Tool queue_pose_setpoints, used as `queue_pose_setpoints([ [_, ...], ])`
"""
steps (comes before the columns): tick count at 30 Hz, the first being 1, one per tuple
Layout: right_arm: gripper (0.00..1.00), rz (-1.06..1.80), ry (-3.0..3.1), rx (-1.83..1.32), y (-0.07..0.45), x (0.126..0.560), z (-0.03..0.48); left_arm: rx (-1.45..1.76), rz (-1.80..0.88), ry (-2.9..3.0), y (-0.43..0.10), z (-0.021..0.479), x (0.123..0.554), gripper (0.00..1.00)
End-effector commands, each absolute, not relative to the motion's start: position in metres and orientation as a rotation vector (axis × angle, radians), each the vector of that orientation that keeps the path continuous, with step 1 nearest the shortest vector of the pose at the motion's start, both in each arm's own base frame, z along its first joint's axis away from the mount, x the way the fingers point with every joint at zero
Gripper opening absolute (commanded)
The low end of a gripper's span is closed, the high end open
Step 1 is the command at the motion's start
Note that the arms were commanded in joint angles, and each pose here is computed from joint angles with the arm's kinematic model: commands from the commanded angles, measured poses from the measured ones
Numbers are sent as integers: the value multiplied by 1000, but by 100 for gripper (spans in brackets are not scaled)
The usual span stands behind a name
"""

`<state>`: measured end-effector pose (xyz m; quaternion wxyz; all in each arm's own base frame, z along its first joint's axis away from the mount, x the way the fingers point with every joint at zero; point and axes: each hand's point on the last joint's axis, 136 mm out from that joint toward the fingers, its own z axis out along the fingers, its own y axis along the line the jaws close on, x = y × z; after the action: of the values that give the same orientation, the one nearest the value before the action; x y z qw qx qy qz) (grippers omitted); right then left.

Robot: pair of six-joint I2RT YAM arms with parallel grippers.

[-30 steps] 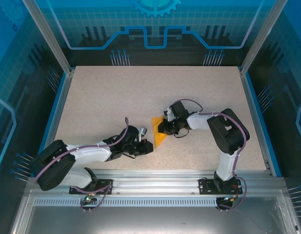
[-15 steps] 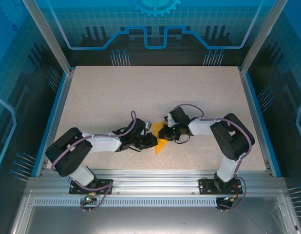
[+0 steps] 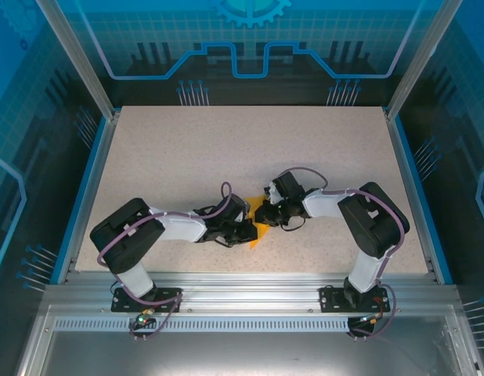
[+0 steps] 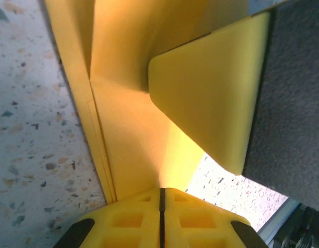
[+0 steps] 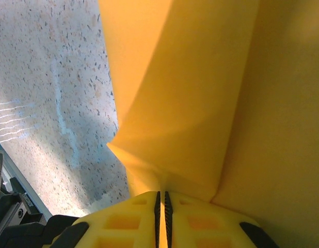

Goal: Fold a paper plane with a square sheet of paper (pick it up from the middle)
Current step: Fourth fold the wing at the center of the table.

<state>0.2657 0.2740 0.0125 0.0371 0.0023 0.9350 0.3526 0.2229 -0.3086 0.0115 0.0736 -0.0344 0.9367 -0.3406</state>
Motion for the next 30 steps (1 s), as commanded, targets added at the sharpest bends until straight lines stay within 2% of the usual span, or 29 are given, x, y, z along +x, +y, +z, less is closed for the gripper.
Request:
queue_pose_setpoints([
  [1,14,1035,2902,-5,275,264,10,-192,-715,3016,-267,-38,188,8],
  [7,15,977,2880,5,272,290,17,-208,-578,3109,-242,-67,159,4],
  [15,15,849,2916,56,256,313,1,-220,-518,3136,-232,-76,150,2],
  [24,15,921,2916,116,249,322,-21,-216,-525,3137,-232,-77,149,2],
  [30,15,954,2866,140,242,338,-11,-232,-505,3145,-225,-79,143,2],
])
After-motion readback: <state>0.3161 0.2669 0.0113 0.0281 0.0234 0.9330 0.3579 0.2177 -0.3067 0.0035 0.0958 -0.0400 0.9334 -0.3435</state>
